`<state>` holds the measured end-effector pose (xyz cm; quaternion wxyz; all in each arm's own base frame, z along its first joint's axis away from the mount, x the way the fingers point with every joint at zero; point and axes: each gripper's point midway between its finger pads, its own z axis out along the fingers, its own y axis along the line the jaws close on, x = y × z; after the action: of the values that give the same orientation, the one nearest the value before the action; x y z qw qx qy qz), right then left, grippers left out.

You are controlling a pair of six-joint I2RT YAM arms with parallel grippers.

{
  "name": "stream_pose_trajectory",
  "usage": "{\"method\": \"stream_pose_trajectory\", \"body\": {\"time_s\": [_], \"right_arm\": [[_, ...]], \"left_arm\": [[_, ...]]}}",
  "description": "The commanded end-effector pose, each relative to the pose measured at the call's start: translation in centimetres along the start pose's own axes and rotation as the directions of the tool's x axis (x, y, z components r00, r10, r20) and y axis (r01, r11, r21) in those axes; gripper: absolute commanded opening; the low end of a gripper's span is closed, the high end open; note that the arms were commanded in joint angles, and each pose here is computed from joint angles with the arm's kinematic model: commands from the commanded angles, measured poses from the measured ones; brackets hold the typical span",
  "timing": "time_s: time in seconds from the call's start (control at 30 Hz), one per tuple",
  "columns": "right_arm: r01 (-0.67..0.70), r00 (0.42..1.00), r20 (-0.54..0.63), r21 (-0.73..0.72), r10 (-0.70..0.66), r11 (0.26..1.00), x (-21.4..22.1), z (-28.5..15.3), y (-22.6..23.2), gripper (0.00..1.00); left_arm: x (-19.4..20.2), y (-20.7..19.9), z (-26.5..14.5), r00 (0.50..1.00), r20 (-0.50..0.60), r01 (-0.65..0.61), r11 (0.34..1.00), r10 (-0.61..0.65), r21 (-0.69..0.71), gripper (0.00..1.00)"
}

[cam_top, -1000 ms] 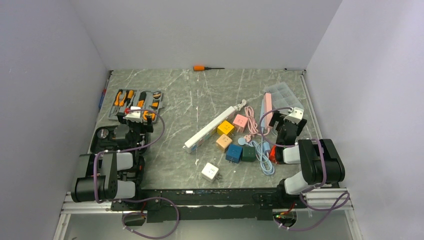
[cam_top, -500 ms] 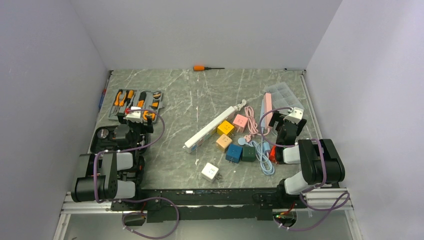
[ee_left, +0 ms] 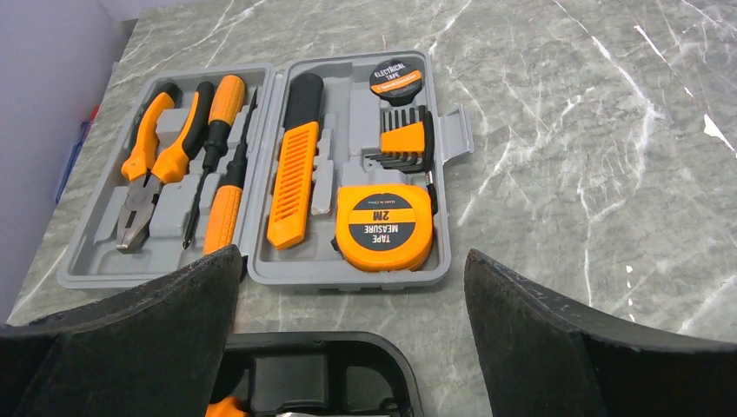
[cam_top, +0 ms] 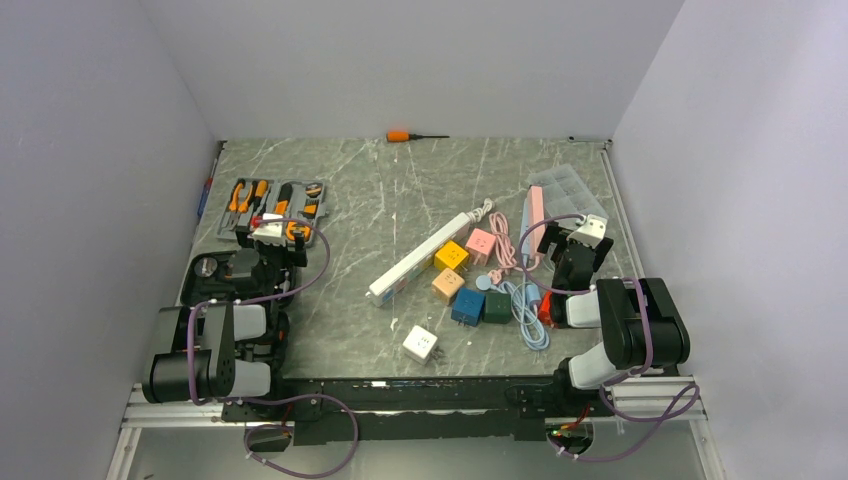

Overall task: Pull the plug off the socket
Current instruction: Reset both arms

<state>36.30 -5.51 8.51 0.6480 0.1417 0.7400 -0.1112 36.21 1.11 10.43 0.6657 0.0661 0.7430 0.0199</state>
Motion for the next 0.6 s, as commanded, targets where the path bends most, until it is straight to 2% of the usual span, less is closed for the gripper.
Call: {"method": "stream_pose_trajectory", "body": {"time_s": [0.0, 0.5, 0.57], "right_arm": [[-0.035, 0.998, 0.046, -0.020, 0.036, 0.999, -1.33, -0.08, 0.38, 1.00], [-0.034, 0.998, 0.044, -0.019, 0.035, 0.999, -1.28, -0.07, 0.38, 1.00], [-0.034, 0.998, 0.045, -0.019, 0.035, 0.999, -1.30, -0.06, 0.38, 1.00]], "left_arm": [[-1.61, 0.01, 0.51, 0.999, 0.051, -0.006, 1.000, 0.006, 0.004, 0.99], [-1.58, 0.00, 0.52, 0.999, 0.051, -0.004, 1.000, 0.004, 0.004, 0.99], [-2.04, 0.08, 0.61, 0.997, 0.078, -0.006, 1.000, 0.006, 0.000, 0.99]]}}
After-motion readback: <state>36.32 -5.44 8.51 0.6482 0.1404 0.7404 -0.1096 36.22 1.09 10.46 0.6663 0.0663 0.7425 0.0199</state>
